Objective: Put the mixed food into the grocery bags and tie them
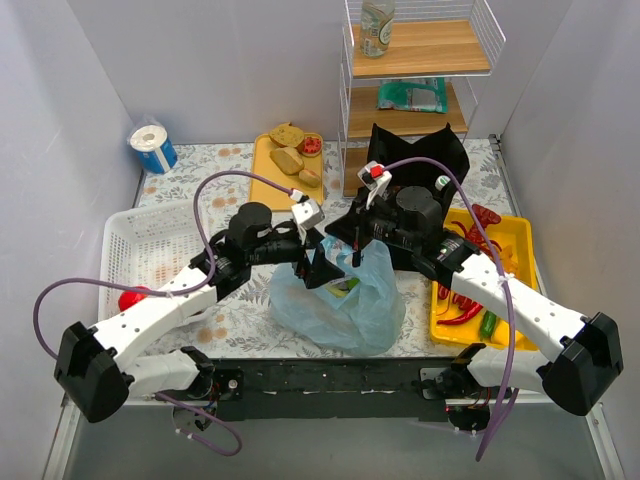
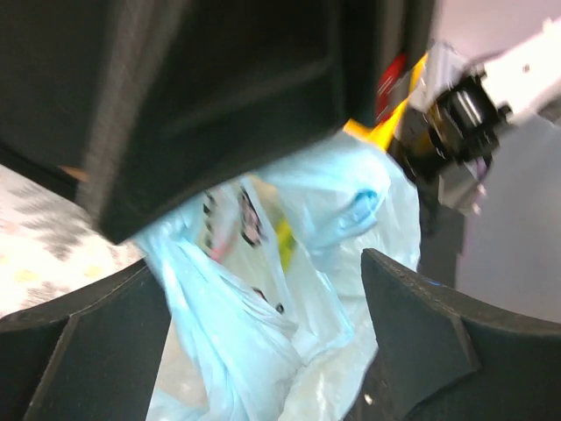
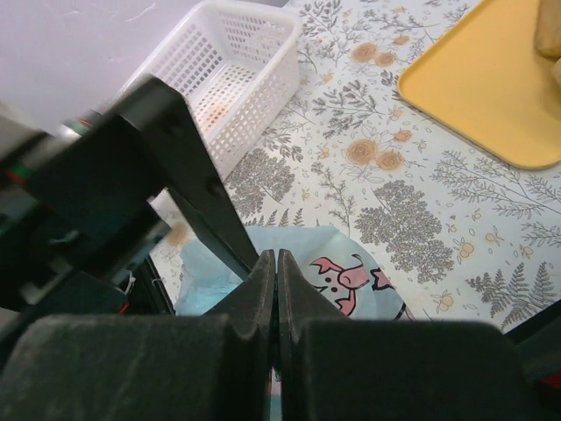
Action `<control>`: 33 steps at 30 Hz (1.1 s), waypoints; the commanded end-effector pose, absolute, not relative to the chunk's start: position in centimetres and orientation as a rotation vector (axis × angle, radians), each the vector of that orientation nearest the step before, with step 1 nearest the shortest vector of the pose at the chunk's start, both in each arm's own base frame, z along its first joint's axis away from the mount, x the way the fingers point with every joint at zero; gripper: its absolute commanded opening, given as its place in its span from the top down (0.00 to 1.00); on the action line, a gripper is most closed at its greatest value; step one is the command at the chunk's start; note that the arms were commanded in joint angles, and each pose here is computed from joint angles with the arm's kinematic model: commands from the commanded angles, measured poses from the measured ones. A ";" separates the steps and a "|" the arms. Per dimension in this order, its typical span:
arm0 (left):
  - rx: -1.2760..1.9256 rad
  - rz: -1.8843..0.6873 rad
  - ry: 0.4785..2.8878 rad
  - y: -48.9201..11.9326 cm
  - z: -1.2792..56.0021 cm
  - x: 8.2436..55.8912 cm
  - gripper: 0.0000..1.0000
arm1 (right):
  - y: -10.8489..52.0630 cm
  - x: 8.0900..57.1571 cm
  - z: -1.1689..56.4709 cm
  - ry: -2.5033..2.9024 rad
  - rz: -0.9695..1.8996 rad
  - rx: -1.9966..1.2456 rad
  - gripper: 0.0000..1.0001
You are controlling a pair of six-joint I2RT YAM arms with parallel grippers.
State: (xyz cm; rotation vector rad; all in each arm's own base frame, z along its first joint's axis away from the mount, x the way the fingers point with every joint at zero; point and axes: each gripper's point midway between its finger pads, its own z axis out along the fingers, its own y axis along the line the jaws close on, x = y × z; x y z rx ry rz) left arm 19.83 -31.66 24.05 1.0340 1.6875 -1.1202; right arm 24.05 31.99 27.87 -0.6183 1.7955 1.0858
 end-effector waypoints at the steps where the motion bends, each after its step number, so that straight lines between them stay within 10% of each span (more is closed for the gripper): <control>1: 0.958 -0.991 1.518 -30.8 30.2 21.0 0.16 | 31.3 24.8 29.2 1.751 1.048 -0.560 0.99; 33: 0.959 -0.901 1.429 -31.9 34.4 18.7 0.10 | 30.9 24.8 29.2 1.758 1.039 -0.536 0.99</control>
